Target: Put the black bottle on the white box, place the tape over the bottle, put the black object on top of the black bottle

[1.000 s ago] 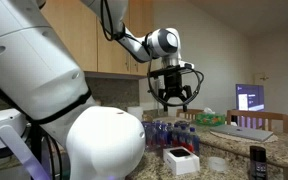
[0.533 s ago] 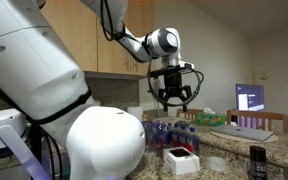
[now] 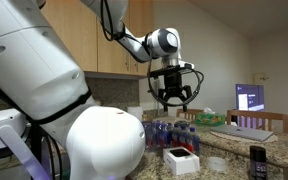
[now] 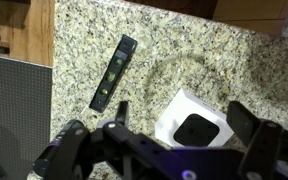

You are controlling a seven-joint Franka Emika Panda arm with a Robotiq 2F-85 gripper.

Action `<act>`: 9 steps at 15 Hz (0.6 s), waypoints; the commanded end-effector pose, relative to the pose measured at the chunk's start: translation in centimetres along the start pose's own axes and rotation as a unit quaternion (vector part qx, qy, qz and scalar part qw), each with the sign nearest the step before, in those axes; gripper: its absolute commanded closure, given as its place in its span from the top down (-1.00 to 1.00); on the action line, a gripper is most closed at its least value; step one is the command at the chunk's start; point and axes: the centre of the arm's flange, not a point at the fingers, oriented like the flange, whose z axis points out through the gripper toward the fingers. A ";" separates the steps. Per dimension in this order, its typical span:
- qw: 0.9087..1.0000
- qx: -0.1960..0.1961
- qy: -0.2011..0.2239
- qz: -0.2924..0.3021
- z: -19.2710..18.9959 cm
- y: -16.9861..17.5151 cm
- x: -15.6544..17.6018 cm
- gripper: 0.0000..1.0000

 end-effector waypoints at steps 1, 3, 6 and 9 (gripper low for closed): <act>1.000 0.000 0.000 0.000 0.0 0.0 0.0 1.00; 1.000 0.000 0.000 0.000 0.0 0.0 0.0 1.00; 1.000 0.000 0.000 0.000 0.0 0.0 0.0 1.00; 1.000 -0.017 0.005 -0.017 -0.2 0.3 2.1 1.00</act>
